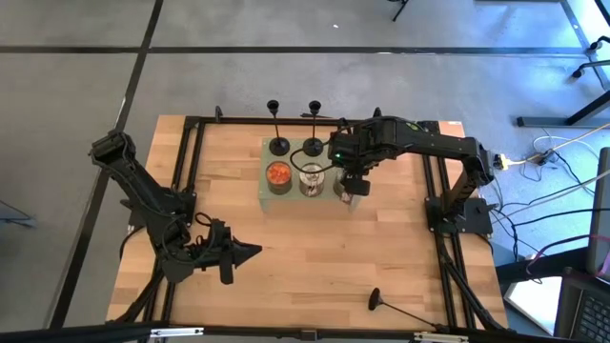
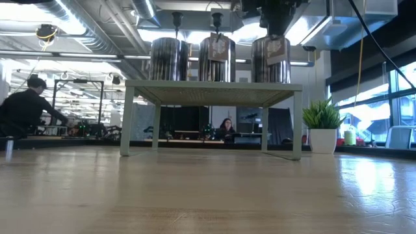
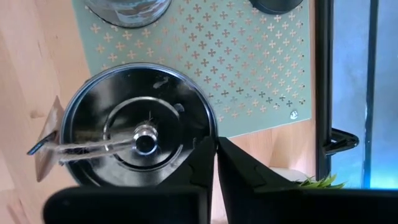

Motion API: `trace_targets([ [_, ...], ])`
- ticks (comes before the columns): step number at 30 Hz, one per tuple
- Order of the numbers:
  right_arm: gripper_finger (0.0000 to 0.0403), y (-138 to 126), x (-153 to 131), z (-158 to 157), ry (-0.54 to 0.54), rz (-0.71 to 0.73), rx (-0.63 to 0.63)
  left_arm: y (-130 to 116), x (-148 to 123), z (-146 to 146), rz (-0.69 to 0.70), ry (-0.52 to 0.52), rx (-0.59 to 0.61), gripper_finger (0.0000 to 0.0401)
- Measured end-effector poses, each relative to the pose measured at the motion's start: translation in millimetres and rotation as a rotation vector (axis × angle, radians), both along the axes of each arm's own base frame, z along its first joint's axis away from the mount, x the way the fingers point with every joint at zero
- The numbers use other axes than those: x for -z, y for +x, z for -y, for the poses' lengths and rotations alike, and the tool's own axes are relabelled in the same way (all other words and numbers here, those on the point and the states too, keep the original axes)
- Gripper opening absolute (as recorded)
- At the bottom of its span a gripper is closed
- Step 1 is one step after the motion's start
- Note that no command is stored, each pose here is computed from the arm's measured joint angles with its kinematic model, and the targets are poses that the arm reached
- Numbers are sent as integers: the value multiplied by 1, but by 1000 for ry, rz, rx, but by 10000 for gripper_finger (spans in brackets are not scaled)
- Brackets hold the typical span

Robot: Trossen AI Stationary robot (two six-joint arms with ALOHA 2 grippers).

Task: Pick & Place candle stick holders
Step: Put the brown scented candle on the shelf aligned with the other brown scented candle, then put the candle holder on the shelf aligned with the other candle holder

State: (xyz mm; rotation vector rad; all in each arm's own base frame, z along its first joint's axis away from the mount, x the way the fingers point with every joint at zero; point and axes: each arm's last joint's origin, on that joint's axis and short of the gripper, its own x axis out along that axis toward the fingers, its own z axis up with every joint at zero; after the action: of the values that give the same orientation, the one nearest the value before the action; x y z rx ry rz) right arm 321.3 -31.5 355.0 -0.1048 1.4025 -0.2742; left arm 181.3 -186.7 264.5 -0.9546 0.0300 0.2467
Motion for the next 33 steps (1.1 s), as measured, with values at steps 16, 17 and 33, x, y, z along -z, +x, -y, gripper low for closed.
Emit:
trace_targets([
  [16, 30, 0, -1, 0, -16, 9, 12, 0, 0, 0, -1, 3, 0, 2],
  [17, 30, 1, -2, 0, -15, 15, 17, 0, 0, 0, -1, 3, 0, 2],
  [33, 30, -4, -58, -1, 15, 265, 105, 0, 0, 0, 1, -5, -1, 2],
])
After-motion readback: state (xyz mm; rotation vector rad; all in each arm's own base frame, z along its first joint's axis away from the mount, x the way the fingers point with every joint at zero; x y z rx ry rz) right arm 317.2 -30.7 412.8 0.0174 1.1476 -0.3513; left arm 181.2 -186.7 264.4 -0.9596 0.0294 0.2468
